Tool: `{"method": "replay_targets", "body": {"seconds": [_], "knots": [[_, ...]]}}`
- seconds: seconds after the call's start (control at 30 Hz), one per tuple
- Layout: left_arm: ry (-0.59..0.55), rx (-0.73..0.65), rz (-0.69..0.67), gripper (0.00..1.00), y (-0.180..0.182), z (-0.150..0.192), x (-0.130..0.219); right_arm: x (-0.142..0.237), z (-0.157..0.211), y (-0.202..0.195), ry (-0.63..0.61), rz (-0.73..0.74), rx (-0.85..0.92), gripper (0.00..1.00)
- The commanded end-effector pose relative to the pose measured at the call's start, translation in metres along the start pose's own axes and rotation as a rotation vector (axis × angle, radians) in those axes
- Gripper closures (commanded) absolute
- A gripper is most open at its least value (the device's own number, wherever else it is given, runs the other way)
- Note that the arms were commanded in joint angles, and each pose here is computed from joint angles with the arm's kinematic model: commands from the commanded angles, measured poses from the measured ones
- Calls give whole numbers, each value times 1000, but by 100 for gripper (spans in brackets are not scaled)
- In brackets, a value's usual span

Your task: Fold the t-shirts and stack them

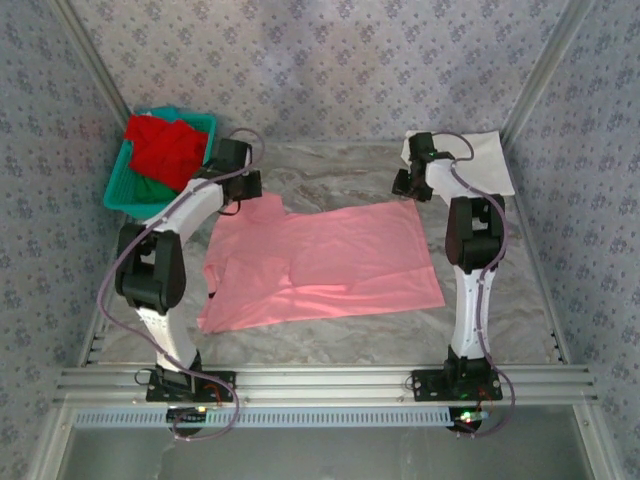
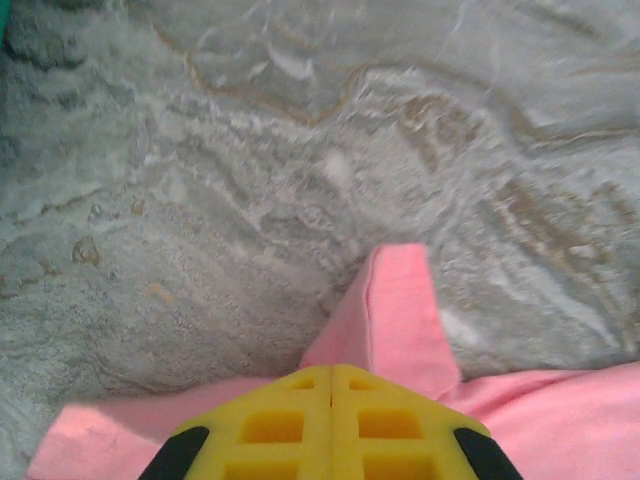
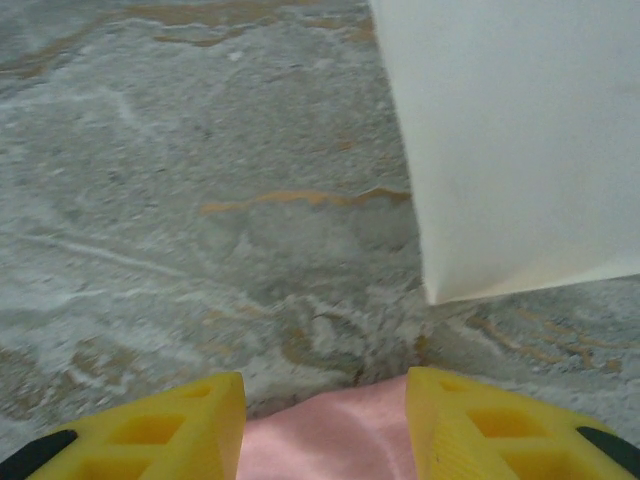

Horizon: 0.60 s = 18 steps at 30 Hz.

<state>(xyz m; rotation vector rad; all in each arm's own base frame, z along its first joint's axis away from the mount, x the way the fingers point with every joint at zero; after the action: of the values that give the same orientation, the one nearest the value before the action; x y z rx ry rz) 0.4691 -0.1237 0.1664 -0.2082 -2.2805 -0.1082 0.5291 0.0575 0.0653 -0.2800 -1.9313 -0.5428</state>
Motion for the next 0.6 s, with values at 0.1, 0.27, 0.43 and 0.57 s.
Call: {"method": "replay_targets", "body": {"seconds": [0.1, 0.27, 0.43, 0.57], "knots": [[-87, -21, -1, 100, 1, -10, 27, -7, 1, -23, 16, 168, 16, 52], [-99, -18, -13, 100, 4, -7, 33, -17, 6, -21, 39, 151, 18, 53], [-93, -29, -36, 100, 7, -6, 31, -27, 7, -17, 65, 124, 17, 64], [-114, -50, -52, 100, 11, -12, 27, -23, 3, -14, 43, 129, 22, 85]]}}
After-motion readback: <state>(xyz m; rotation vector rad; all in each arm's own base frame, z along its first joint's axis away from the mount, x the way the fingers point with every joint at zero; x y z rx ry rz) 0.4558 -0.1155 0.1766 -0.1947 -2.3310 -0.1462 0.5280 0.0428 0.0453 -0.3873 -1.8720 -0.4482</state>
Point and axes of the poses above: each hand's point on the last joint's axis, 136 mm out from that joint toward the fingers, its own x axis back along the fingers, its own y axis along the line the jaws close on, z = x × y, the point moved 2 cm from there along x, back along the fingers, and after that the axes turned 15 degrees about -x, right-handed, at the moved point
